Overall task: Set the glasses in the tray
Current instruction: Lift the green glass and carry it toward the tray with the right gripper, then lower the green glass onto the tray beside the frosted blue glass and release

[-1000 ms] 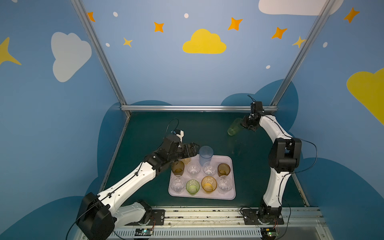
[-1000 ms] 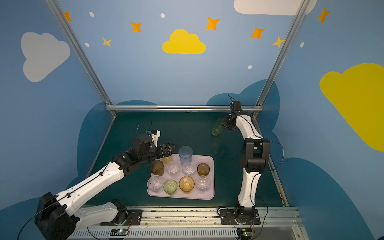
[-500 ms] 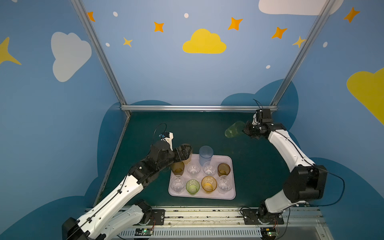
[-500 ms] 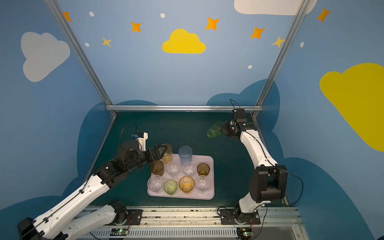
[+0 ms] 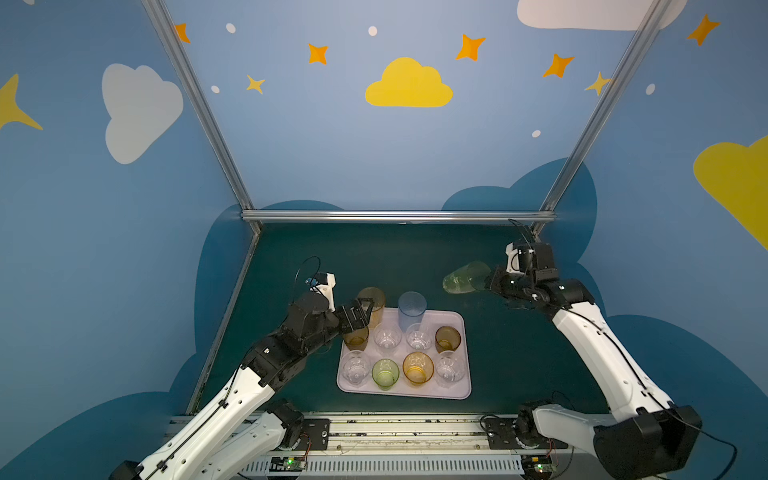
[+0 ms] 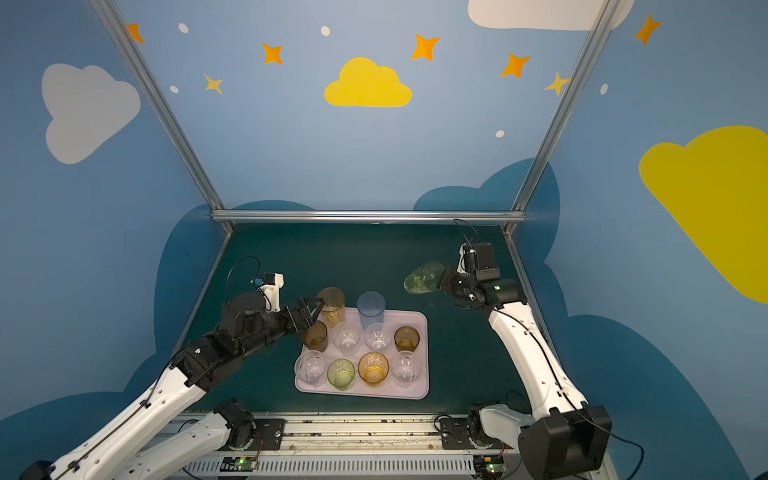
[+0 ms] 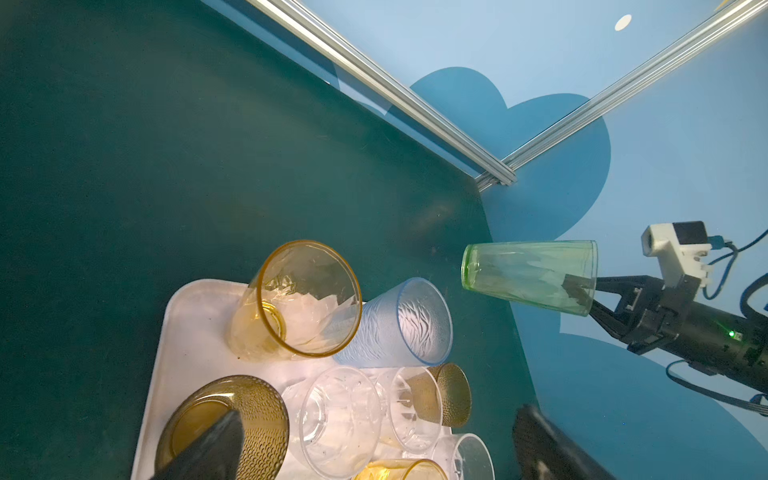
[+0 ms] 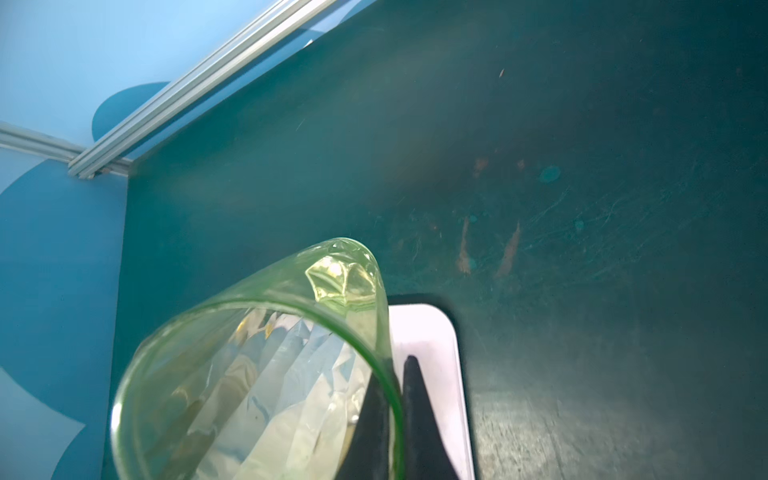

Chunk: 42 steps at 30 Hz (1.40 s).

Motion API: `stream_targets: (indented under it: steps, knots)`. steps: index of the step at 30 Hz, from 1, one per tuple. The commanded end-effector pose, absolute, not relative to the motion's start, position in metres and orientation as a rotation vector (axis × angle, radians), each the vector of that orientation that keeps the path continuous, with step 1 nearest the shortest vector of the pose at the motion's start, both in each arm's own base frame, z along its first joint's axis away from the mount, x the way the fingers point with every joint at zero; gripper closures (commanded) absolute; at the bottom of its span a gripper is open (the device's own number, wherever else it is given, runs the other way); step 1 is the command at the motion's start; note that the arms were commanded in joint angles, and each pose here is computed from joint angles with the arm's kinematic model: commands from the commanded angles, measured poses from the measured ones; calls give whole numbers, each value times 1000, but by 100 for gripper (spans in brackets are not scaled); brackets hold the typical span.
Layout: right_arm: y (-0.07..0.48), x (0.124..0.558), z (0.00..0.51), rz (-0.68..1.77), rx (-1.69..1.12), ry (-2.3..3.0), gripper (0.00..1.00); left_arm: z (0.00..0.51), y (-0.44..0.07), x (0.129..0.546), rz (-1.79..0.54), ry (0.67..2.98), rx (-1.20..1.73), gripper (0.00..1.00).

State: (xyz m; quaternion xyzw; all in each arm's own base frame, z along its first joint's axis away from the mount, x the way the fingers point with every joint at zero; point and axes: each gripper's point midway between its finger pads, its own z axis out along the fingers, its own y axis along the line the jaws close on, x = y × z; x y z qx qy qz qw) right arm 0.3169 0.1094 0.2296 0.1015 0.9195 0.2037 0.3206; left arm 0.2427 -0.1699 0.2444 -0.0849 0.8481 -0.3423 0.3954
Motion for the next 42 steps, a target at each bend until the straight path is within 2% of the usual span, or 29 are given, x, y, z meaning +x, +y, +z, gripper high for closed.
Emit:
stream_targets:
  steps: [1,13,42]
  knots:
    - [117,301,224,539,220,2449,100,238,-167,238,-870,2167,-225,0]
    - [134,284,197,452,160,2527,100,232,-171,234,-904,2183,-219,0]
    - [146,293,159,251,76,2669,100,235,-163,234,-855,2165,-212,0]
